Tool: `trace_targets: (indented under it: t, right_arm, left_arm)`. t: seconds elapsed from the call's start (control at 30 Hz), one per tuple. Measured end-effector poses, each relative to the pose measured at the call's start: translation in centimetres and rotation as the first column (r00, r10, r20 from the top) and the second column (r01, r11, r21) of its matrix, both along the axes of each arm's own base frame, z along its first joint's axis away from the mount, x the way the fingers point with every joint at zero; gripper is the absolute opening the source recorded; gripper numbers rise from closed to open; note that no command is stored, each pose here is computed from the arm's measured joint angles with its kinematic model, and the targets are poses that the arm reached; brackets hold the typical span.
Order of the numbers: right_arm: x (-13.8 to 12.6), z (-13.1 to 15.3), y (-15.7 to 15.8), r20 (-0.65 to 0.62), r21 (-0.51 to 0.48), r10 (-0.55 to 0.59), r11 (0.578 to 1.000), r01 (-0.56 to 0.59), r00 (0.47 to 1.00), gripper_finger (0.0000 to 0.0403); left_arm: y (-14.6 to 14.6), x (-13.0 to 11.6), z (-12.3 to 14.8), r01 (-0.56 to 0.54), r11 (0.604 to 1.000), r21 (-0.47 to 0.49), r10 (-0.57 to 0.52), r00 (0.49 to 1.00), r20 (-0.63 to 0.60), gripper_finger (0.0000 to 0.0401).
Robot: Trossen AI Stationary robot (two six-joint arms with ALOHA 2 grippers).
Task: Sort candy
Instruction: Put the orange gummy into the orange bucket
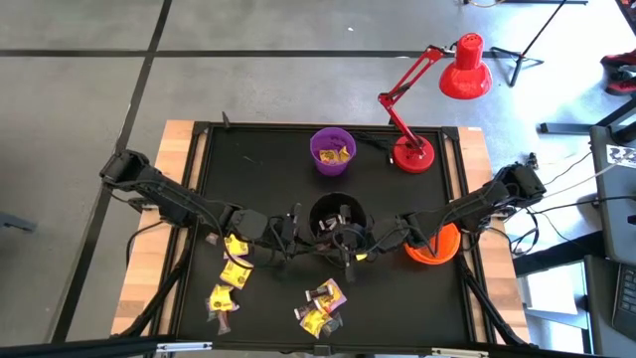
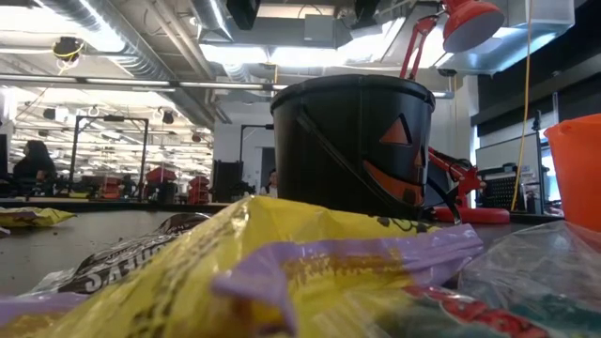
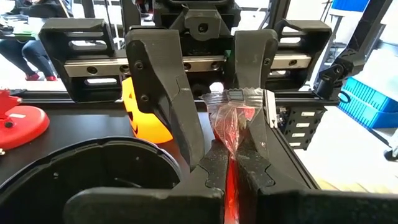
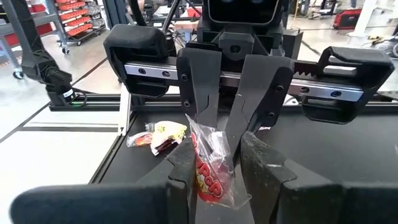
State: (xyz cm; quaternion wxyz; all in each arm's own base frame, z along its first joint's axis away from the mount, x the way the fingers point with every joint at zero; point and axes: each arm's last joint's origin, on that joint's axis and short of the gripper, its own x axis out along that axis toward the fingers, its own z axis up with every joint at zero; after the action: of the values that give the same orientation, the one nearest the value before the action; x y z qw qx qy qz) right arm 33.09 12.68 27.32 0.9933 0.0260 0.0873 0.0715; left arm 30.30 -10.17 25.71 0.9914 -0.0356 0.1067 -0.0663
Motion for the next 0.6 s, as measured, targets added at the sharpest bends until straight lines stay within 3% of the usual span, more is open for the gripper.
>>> trace_targets:
  t: [0.17,0.43,0.6]
  right_arm:
    - [-0.03,-0.09,0.07,-0.014,0.029,0.023,0.999,-0.023,1.0,0.0109]
    - [-0.12,-0.05,0.24,-0.026,0.05,0.055,0.997,-0.054,0.998,0.0207]
    - [-0.19,-0.32,0.19,-0.057,0.038,0.052,0.998,-0.05,0.997,0.0226]
  left_arm:
    - [-0.04,-0.03,-0.12,0.01,1.0,0.004,-0.01,1.0,-0.012,0.0]
    - [0.02,-0.04,-0.43,0.0,1.0,0.013,0.001,1.0,-0.029,0.0]
    - [0.04,-0.04,-0.41,-0.004,1.0,0.012,0.005,1.0,-0.027,0.0]
